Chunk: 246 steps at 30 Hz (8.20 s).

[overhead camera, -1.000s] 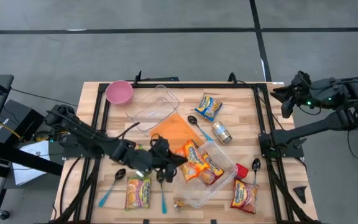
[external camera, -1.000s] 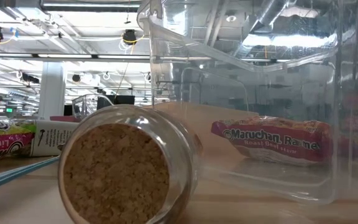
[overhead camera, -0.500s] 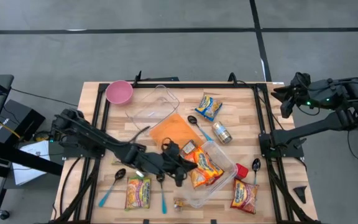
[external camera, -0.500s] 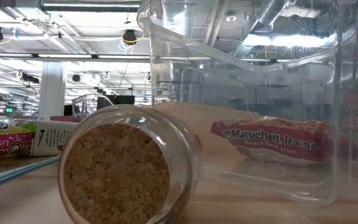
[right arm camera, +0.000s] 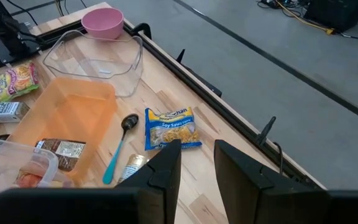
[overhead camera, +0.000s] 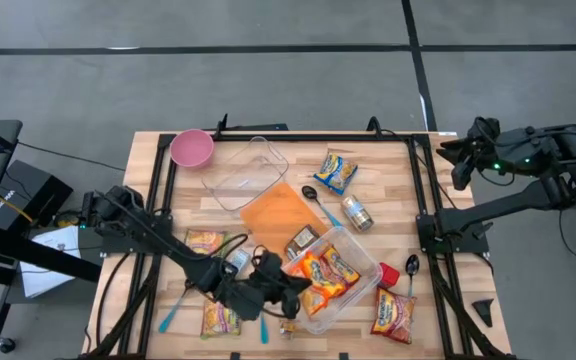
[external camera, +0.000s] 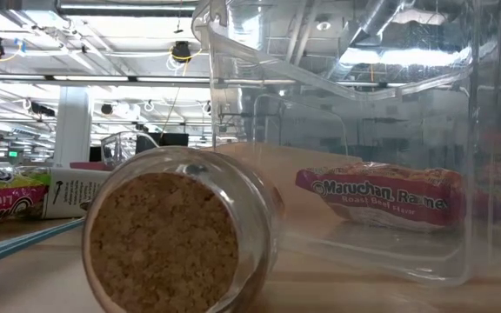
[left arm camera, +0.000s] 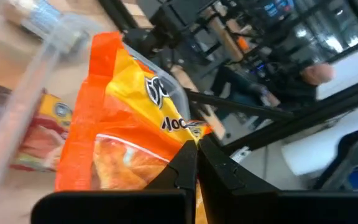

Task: Pick & Place Food Item
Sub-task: Put the orange noodle pack into the bottom transparent bin, then adjust the bottom bin, then put the blue spoon into the top transparent bin

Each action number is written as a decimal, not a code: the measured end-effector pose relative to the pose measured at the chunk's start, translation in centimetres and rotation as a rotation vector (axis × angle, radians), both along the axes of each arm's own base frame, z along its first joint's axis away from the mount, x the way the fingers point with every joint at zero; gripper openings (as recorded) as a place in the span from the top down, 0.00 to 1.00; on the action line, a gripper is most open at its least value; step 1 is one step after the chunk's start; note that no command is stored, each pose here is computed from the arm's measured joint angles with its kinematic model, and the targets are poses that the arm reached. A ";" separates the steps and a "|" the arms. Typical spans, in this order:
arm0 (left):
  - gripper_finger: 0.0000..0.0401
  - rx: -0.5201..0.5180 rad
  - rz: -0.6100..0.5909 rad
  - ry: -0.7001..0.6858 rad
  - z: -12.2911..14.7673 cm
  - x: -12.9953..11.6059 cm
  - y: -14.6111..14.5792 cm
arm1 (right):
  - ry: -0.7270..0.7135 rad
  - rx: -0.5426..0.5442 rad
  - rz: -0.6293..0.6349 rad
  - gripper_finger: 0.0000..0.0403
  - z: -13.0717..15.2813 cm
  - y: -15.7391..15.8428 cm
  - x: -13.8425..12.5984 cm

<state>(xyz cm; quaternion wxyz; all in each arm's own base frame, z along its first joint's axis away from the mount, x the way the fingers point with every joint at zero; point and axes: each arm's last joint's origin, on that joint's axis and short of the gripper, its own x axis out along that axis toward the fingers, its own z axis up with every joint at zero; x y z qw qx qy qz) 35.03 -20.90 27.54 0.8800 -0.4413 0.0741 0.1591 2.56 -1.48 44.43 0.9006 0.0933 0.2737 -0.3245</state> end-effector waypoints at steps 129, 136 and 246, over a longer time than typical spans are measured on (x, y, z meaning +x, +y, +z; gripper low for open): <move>1.00 -0.088 -0.403 0.279 -5.4 -1.0 -4.3 | -0.008 0.012 -0.010 0.77 -0.1 0.0 -0.3; 1.00 -0.102 -0.396 0.262 -6.6 0.0 -4.4 | -0.008 0.014 -0.008 0.77 -0.1 0.0 -0.3; 0.77 -0.476 -0.183 1.200 -10.8 -22.6 6.9 | -0.029 0.016 -0.049 0.77 0.0 -0.1 -0.3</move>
